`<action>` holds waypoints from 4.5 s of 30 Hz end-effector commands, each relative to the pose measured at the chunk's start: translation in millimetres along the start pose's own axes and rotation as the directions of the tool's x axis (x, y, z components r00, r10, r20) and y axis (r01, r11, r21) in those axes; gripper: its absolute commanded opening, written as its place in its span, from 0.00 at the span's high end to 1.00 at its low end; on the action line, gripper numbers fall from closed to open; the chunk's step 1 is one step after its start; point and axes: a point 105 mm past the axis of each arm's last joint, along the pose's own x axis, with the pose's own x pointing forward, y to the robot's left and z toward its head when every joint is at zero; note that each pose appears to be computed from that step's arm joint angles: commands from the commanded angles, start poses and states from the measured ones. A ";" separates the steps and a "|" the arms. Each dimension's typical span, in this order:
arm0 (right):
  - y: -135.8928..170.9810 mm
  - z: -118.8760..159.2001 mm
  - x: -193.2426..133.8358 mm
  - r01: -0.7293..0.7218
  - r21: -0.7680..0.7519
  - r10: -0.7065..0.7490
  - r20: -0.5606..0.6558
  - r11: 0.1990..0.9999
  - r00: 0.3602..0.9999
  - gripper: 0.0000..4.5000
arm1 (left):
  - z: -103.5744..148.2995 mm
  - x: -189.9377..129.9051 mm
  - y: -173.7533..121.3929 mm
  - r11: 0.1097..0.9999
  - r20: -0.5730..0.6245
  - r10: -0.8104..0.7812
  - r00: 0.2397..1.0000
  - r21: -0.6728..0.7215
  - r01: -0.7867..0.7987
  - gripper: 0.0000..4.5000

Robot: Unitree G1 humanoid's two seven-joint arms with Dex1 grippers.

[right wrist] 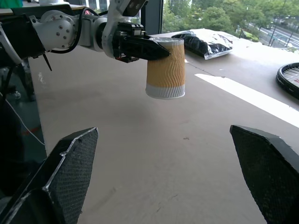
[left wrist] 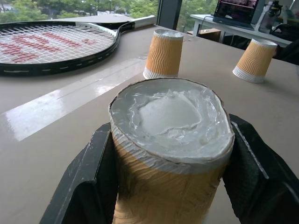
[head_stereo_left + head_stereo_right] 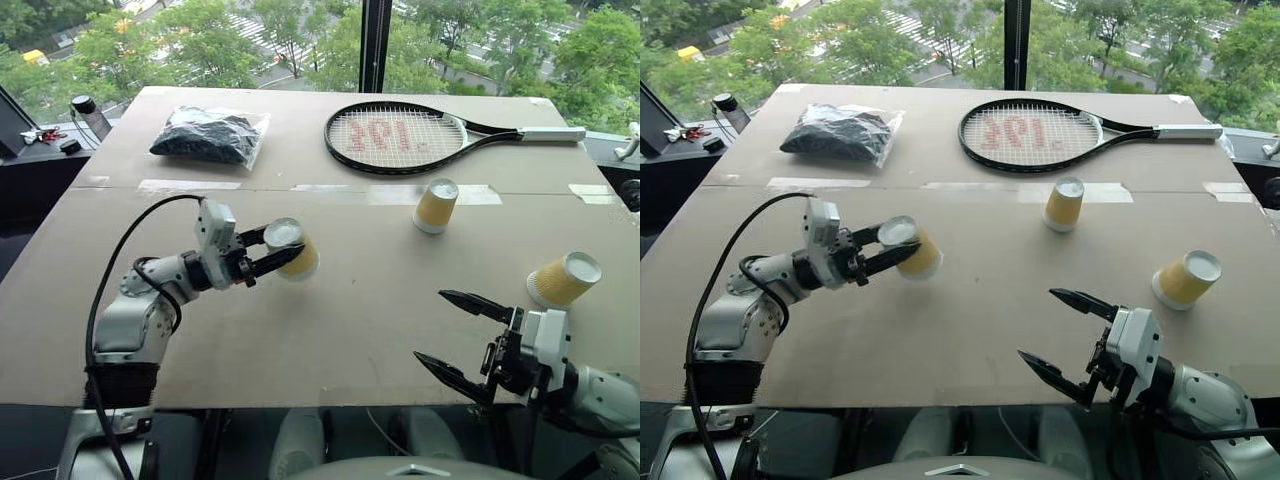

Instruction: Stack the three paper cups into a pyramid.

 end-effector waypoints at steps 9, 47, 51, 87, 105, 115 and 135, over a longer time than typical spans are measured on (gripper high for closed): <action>-4.4 -0.5 -29.2 0.265 -0.053 -0.265 -0.008 0.963 0.964 0.00 | -1.4 54.7 6.6 0.994 -0.080 -0.083 0.993 0.069 0.088 0.46; -108.1 -16.2 -109.3 0.834 -0.185 -0.854 -0.080 0.519 0.514 0.00 | 33.1 -24.1 -59.7 0.951 -0.003 -0.303 0.953 -0.063 0.303 0.01; -131.6 -15.5 -119.6 0.877 -0.205 -0.901 -0.095 0.434 0.424 0.00 | 42.4 -18.8 -82.5 0.916 0.018 -0.398 0.917 -0.041 0.398 0.01; -120.0 9.4 -6.5 0.514 -0.060 -0.517 -0.079 0.856 0.852 0.51 | 15.8 -38.9 -74.1 0.983 0.113 -0.169 0.979 -0.047 0.176 0.00; -96.0 3.0 106.2 0.135 -0.088 -0.142 -0.074 0.987 0.987 0.51 | 2.7 -110.7 -79.4 0.990 0.075 0.007 0.997 -0.139 0.004 0.00; -88.8 -4.9 115.6 0.096 -0.106 -0.105 -0.085 0.990 0.991 0.51 | 6.2 -116.3 -81.3 0.993 0.091 0.030 0.995 -0.120 -0.019 0.00; -79.4 -28.2 117.7 0.070 -0.145 -0.088 -0.123 0.987 0.988 0.21 | 10.7 -117.5 -78.5 0.994 0.118 0.023 0.993 -0.111 -0.009 0.00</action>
